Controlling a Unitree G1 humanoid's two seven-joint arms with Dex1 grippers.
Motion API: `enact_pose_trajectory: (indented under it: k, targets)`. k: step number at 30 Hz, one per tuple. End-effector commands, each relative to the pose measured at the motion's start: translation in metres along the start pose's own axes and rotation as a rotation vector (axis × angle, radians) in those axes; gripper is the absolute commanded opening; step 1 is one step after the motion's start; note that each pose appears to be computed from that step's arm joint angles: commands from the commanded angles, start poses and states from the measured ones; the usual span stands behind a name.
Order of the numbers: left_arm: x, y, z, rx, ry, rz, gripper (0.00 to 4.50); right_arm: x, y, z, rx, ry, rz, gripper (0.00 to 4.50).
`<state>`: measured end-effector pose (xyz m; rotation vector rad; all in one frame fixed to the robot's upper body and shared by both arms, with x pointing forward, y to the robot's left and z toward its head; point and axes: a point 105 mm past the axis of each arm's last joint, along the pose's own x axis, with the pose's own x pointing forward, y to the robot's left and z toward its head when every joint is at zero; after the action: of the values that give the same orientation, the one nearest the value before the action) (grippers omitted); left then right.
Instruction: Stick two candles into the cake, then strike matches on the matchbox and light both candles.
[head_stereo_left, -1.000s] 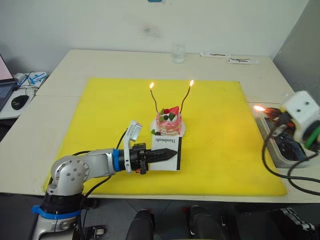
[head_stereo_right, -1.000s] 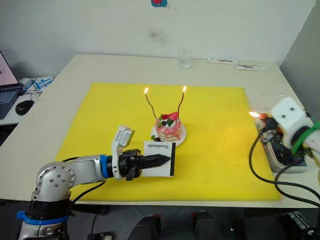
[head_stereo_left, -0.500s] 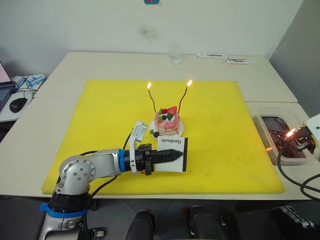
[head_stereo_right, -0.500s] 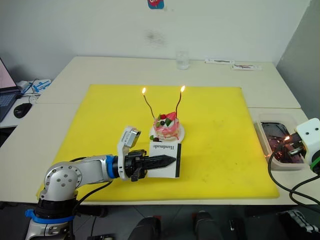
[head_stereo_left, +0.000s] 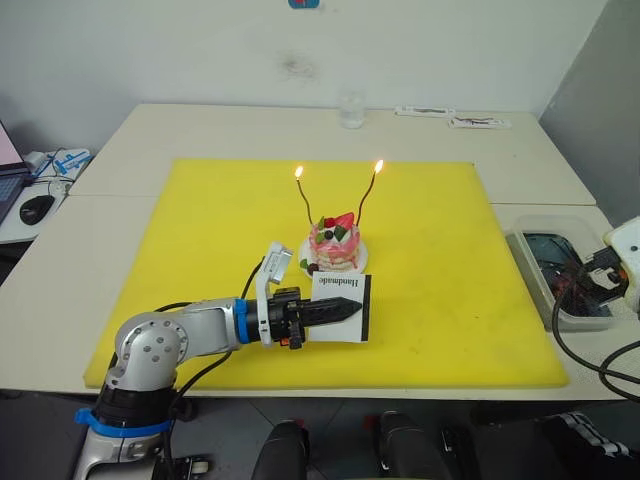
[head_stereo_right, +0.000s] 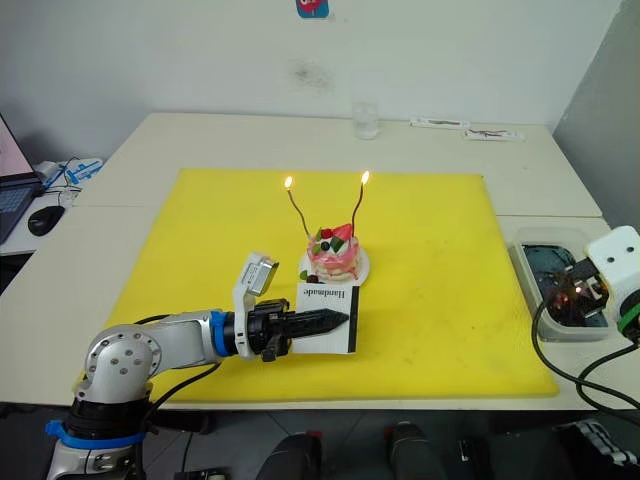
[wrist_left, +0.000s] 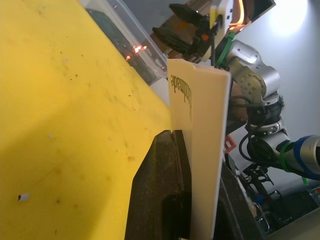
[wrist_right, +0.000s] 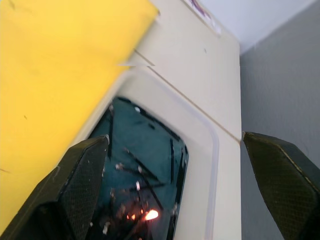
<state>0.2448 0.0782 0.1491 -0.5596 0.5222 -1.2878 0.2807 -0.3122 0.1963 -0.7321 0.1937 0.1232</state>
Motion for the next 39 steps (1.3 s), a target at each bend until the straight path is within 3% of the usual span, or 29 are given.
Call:
enact_pose_trajectory:
  k: [1, 8, 13, 19, 24, 33, 34, 39]
  targets:
    - [-0.008, -0.003, 0.004, 0.017, 0.006, 0.015, 0.00, -0.010, 0.000, 0.033, -0.066, -0.137, 0.048, 4.48]
    - [-0.020, 0.013, 0.001, 0.002, 0.033, 0.160, 0.00, -0.025, 0.048, 0.069, -0.036, -0.306, 0.390, 4.48]
    - [-0.015, 0.032, -0.013, -0.054, 0.070, 0.292, 0.00, -0.039, 0.094, 0.089, -0.006, -0.348, 0.680, 4.48]
    - [-0.005, 0.039, -0.014, -0.048, 0.078, 0.354, 0.00, -0.044, 0.125, 0.105, 0.014, -0.388, 0.828, 4.48]
    - [-0.009, 0.027, 0.005, 0.073, 0.087, 0.358, 1.38, -0.040, 0.131, 0.107, 0.013, -0.396, 0.840, 4.50]
    - [-0.042, 0.019, 0.012, 0.216, 0.189, 0.429, 4.27, -0.036, 0.142, 0.107, 0.015, -0.420, 0.865, 4.50]
    - [-0.046, 0.019, 0.014, 0.230, 0.193, 0.443, 4.48, -0.035, 0.141, 0.107, 0.010, -0.421, 0.863, 4.50]
    - [-0.071, 0.025, 0.028, 0.379, 0.188, 0.532, 4.48, -0.033, 0.138, 0.105, -0.023, -0.432, 0.844, 4.50]
